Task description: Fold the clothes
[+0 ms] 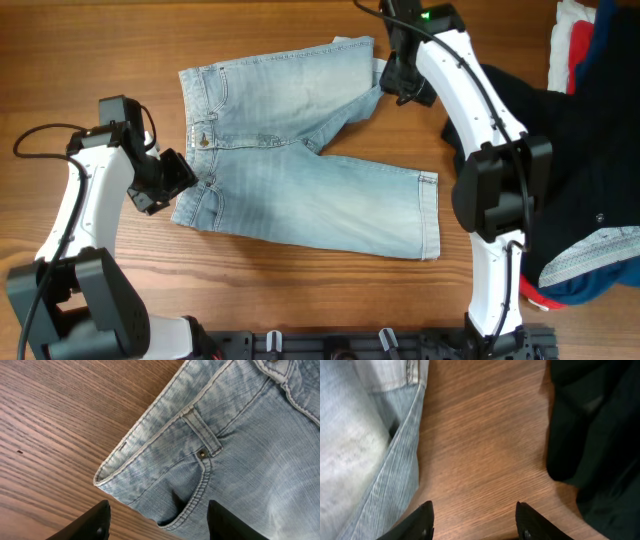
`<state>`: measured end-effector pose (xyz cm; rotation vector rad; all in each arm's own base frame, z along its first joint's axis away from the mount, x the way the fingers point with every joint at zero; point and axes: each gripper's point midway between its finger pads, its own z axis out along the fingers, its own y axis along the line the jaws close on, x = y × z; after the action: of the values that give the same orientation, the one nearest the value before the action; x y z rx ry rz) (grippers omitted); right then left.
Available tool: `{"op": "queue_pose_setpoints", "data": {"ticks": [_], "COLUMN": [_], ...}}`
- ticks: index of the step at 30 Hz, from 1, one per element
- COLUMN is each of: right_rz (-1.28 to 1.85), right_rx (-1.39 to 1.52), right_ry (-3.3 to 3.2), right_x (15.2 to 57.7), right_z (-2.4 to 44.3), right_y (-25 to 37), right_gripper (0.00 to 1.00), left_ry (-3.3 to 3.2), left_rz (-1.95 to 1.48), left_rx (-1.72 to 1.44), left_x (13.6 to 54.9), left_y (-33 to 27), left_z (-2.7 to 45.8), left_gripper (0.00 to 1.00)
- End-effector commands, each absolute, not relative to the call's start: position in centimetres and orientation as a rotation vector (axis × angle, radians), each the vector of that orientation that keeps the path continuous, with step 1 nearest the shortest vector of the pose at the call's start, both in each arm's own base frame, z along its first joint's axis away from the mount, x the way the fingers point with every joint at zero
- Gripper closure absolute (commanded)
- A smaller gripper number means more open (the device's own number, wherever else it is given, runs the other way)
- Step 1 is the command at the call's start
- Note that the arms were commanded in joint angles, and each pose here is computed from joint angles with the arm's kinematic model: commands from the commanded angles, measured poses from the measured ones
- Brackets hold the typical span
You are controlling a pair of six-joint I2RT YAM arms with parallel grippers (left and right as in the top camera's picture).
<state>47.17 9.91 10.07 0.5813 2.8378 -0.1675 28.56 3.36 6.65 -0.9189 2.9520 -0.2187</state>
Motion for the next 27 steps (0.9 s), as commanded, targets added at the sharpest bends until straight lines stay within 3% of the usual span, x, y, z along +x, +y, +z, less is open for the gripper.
{"op": "queue_pose_setpoints", "data": {"ticks": [1,4,6,15,16,17,20,26,27], "right_rz": [0.104,0.329,0.352,0.523,0.525,0.526,0.385,-0.214,-0.269], "right_rx": [0.502,0.537,0.543,0.662,0.660,0.662,0.719,0.759,0.757], "right_ry": [2.839,2.830,2.825,2.862,2.856,2.857,2.867,2.612,2.606], "right_x": [50.2,51.8,52.8,54.0,54.2,54.2,53.3,51.7,51.0], "right_z": [9.3,7.8,5.8,-1.6,-1.9,-1.8,-0.3,11.7,12.5], "right_y": [9.8,10.3,10.7,13.5,13.5,13.5,10.8,2.2,1.6], "right_gripper": [0.50,0.50,0.46,0.46,0.58,0.92,0.96,0.96,0.92], "left_ry": [2.977,2.973,2.970,2.963,2.963,2.963,2.962,2.956,2.956], "left_rz": [-0.207,-0.208,-0.208,-0.209,-0.209,-0.209,-0.209,-0.209,-0.210], "left_rx": [-0.887,-0.886,-0.885,-0.882,-0.882,-0.881,-0.881,-0.879,-0.878], "left_x": [28.3,28.4,28.5,28.7,28.7,28.7,28.7,28.9,28.9], "left_y": [3.3,3.3,3.3,3.3,3.3,3.3,3.3,3.4,3.4], "left_z": [6.2,6.2,6.2,6.3,6.3,6.3,6.3,6.3,6.3], "left_gripper": [0.38,0.38,0.38,0.38,0.38,0.38,0.38,0.38,0.38]}}
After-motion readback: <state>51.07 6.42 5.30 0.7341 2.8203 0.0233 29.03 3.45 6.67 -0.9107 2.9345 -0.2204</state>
